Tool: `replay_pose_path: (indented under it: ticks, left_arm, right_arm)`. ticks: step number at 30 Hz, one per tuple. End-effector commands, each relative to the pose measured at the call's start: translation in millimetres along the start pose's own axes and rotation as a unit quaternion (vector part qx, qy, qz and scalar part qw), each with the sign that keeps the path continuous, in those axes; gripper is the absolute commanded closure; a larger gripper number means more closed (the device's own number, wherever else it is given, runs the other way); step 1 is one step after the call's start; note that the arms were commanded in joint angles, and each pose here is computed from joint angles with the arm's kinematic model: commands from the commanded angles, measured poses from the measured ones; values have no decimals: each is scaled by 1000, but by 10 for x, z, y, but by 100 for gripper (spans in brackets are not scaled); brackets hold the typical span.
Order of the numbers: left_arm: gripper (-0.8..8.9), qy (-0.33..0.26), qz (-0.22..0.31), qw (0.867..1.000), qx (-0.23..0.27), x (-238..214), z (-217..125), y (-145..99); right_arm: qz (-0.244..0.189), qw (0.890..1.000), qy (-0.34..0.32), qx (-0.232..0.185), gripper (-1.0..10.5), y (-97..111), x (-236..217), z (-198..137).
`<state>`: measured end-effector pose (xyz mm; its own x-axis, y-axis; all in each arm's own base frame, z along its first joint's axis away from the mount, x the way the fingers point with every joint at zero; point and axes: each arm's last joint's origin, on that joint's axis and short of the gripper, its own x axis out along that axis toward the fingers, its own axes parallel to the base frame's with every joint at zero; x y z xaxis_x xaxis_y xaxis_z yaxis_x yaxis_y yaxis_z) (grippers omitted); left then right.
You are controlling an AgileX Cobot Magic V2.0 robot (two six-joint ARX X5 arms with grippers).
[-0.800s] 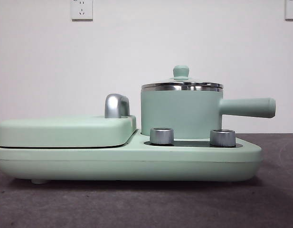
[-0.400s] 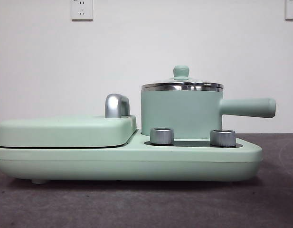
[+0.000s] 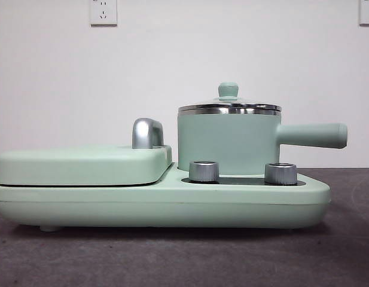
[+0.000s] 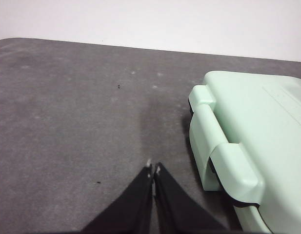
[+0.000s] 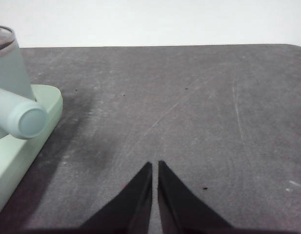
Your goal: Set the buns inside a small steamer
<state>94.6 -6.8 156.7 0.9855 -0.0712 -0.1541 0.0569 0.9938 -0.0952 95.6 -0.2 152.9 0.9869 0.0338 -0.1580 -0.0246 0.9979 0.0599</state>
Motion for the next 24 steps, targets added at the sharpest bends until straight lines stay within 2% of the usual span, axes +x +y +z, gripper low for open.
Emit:
replay_pose_path:
  ticks: [1,24]
  left_arm:
    - [805,11,3,1000,5,18,-67,9]
    - [805,11,3,1000,5,18,-67,9]
  right_arm:
    - [0,1000,3,-18,928,-2,7,-23]
    - [0,1000,-5,-18,928,-1,7,-7]
